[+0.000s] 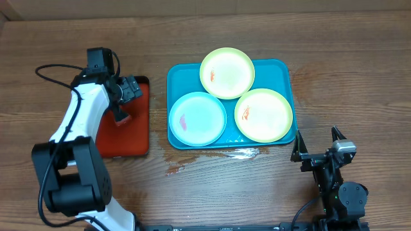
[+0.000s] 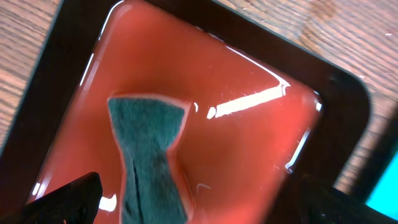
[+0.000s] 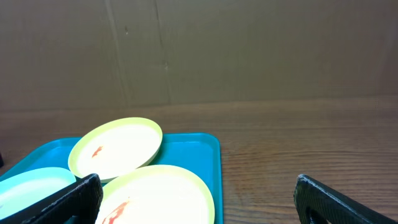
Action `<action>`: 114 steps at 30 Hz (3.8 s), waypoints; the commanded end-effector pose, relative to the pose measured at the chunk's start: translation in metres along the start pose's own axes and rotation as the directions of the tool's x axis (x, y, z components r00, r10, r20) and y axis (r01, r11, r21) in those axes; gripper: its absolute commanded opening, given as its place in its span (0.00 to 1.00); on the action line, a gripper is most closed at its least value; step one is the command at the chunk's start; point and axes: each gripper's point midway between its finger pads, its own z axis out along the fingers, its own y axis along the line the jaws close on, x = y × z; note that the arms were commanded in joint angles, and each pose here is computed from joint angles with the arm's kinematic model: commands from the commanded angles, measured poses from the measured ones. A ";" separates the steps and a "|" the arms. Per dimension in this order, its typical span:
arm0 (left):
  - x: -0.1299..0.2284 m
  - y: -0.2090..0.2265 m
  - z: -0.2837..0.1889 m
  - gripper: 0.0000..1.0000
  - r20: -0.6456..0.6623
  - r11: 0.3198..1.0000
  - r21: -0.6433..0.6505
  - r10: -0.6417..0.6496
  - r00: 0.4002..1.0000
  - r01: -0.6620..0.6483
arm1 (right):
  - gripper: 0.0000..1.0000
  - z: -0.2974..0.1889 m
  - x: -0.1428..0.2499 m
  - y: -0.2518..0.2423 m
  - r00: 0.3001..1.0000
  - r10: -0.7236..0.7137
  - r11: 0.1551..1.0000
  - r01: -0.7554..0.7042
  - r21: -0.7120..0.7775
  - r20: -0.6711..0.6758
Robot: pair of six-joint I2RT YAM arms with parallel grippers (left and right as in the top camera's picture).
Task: Clean dirty plates on tray and stack at the side
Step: 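Move the left gripper over the sponge in the red tray, then lower the left gripper and grasp the green sponge in the water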
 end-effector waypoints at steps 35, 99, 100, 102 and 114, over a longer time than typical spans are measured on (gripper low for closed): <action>-0.023 0.026 0.035 1.00 0.086 0.986 -0.048 -0.153 0.984 0.157 | 1.00 0.000 0.001 -0.003 1.000 0.000 1.000 0.000 0.013 0.005; 0.023 0.032 0.063 0.74 -0.135 0.991 -0.115 -0.090 0.987 0.075 | 1.00 0.000 0.001 -0.003 1.000 0.000 1.000 0.000 0.013 0.005; 0.023 0.032 0.063 0.66 -0.136 0.991 -0.115 -0.090 0.987 0.074 | 1.00 0.000 0.001 -0.003 1.000 0.000 1.000 0.000 0.013 0.005; 0.024 0.032 0.062 0.61 -0.141 0.990 -0.117 -0.090 0.986 0.074 | 1.00 0.000 0.001 -0.003 1.000 0.000 1.000 0.000 0.013 0.005; 0.002 0.029 0.020 0.04 -0.147 0.989 -0.131 -0.089 0.985 0.070 | 1.00 0.000 0.001 -0.003 1.000 0.000 1.000 0.000 0.013 0.005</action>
